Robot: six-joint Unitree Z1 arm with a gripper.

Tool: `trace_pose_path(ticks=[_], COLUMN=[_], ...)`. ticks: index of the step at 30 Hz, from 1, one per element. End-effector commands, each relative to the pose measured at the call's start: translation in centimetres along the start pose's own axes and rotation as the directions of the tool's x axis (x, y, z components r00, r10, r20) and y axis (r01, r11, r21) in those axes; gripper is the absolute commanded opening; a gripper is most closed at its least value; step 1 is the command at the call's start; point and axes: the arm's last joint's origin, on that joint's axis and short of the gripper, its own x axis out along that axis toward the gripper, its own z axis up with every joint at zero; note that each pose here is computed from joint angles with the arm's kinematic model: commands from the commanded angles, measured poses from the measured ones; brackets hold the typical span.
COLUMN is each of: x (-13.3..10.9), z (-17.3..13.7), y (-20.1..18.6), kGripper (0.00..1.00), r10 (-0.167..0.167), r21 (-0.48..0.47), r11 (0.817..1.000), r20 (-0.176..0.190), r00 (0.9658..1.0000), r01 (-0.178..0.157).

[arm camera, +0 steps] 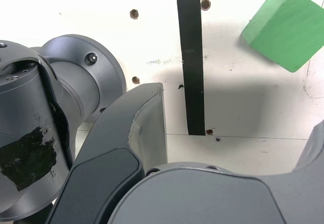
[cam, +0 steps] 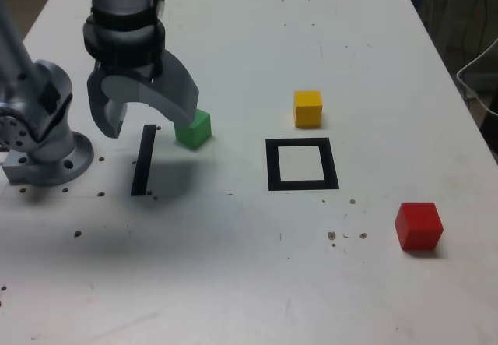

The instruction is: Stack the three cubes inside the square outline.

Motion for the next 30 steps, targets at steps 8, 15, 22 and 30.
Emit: trace_pose_path(ticks=[8, 15, 22, 30], x=[-0.2, -2.1, -4.8, -7.0], z=[-0.1, 0.7, 3.2, 6.1], y=[0.0, 0.2, 0.2, -0.2], kGripper=[0.99, 0.99, 0.99, 0.99], r10=[-0.001, 0.025, 0.05, 0.039], r21=[-0.004, -0.012, -0.021, -0.014], r11=[1.0, 1.0, 0.999, 0.999], r20=[0.002, 0.03, 0.042, 0.053], r00=[1.0, 0.9992, 0.9978, 0.9978], r01=[0.001, -0.025, -0.05, -0.039])
